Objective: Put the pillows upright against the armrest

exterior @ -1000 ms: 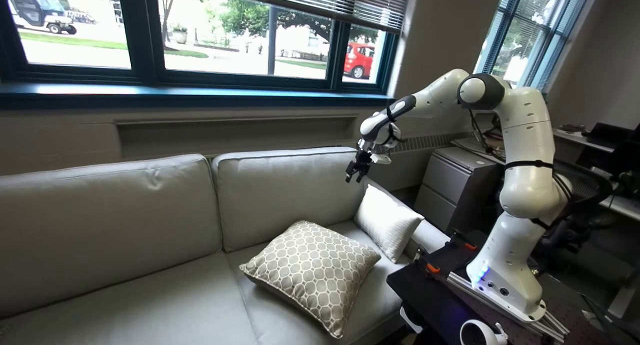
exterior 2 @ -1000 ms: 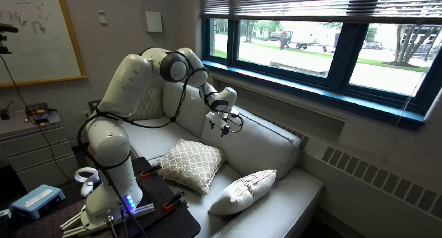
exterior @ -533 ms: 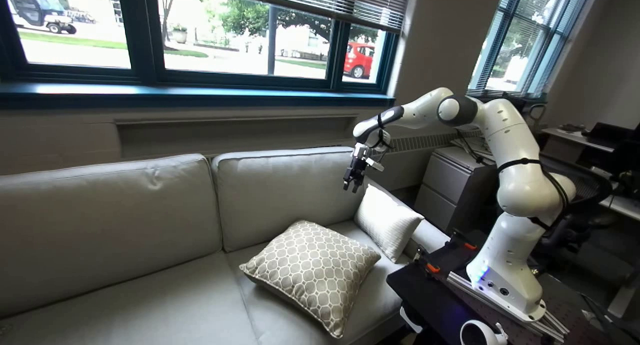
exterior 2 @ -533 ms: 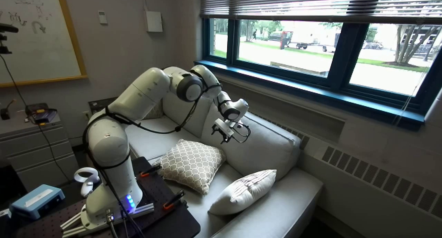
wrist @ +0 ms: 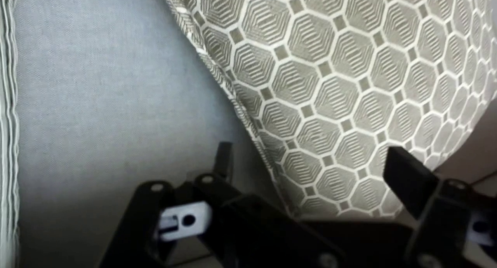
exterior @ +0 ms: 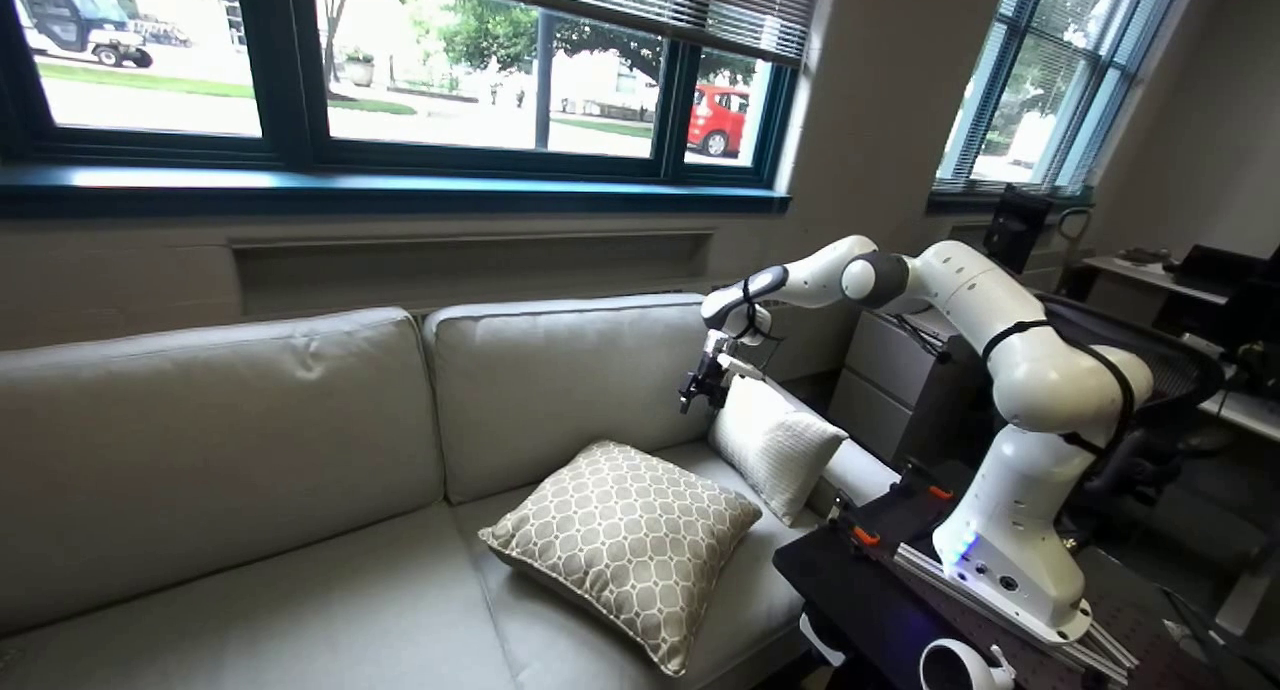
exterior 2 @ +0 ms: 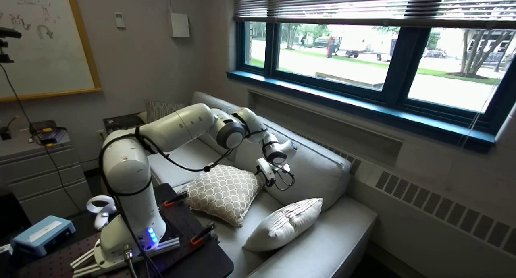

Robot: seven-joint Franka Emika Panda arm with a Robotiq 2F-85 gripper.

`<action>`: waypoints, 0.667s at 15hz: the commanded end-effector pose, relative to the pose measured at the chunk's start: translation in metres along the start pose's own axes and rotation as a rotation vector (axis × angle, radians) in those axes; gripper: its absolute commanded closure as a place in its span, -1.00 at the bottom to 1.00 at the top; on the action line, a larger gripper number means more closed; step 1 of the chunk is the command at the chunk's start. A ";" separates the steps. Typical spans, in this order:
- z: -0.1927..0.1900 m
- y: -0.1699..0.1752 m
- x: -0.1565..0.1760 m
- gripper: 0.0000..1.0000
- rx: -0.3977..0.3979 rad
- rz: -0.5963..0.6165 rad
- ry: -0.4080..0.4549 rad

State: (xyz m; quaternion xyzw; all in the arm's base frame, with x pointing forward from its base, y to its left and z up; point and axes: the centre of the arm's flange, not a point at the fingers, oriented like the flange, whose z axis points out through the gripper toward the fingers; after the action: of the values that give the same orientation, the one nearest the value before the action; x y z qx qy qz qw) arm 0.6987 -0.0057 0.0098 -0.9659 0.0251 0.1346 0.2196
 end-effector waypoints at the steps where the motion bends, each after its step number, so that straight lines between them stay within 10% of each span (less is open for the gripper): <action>1: 0.018 0.012 0.052 -1.00 -0.010 0.180 0.074; 10: 0.095 0.028 0.096 -1.00 -0.012 0.180 -0.021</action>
State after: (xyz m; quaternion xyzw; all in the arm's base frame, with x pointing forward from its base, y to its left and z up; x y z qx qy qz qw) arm 0.7061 0.0018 -0.0635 -0.9626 0.1296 0.1400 0.1922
